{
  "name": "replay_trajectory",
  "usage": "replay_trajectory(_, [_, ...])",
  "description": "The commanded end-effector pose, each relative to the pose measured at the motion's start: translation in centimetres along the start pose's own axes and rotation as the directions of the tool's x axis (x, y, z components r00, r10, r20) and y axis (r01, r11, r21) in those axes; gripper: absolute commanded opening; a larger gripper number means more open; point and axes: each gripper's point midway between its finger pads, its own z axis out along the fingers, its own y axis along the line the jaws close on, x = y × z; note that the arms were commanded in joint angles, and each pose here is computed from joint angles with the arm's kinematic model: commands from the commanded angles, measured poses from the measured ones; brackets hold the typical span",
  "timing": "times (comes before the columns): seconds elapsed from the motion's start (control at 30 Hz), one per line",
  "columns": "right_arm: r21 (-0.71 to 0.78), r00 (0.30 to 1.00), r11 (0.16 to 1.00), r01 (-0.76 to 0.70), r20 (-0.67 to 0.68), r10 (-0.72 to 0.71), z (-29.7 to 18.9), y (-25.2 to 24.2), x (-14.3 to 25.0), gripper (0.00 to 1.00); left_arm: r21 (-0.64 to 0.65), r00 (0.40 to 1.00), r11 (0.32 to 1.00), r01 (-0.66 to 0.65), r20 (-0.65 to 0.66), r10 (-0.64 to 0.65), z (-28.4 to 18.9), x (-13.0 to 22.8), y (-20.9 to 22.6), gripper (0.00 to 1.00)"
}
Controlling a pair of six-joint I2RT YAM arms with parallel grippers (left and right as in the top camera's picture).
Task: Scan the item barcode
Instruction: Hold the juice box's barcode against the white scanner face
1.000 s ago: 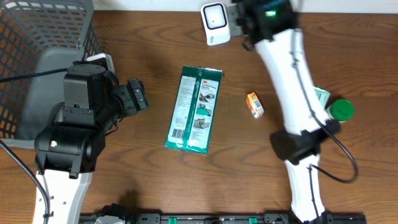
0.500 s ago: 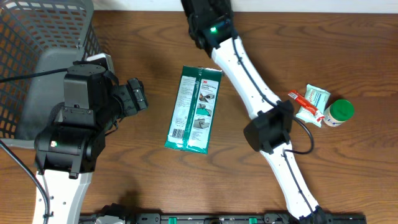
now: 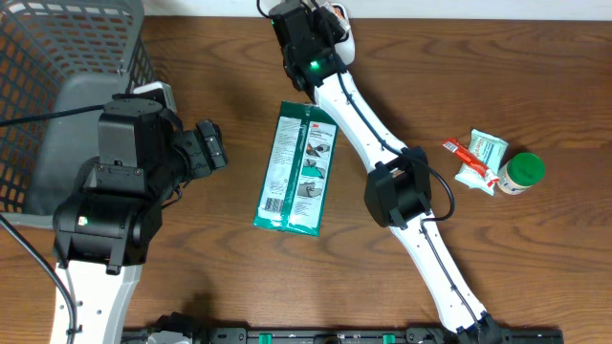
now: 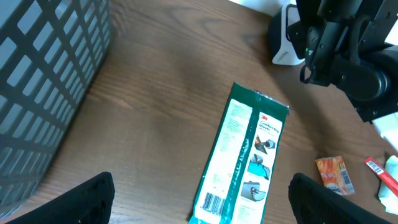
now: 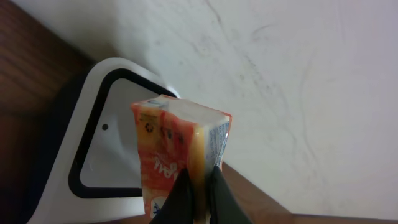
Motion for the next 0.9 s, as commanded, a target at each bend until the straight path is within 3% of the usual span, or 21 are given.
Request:
replay_trajectory(0.0, [0.007, 1.000, 1.000, 0.029, -0.012, -0.029, 0.6, -0.4, 0.5, 0.01, 0.006, 1.000, 1.000, -0.003, 0.008, 0.003, -0.2, -0.3, -0.2, 0.90])
replay_trajectory(0.3, [-0.077, 0.995, 0.993, 0.086, -0.040, -0.090, 1.4, 1.1, 2.2, 0.01, 0.006, 1.000, 1.000, -0.003, 0.008, 0.003, -0.2, -0.3, -0.2, 0.90])
replay_trajectory(0.87, [0.026, 0.989, 0.989, 0.143, 0.025, -0.144, 1.9, -1.6, 0.1, 0.01, 0.006, 1.000, 1.000, -0.003, 0.008, 0.003, -0.2, -0.3, -0.2, 0.90])
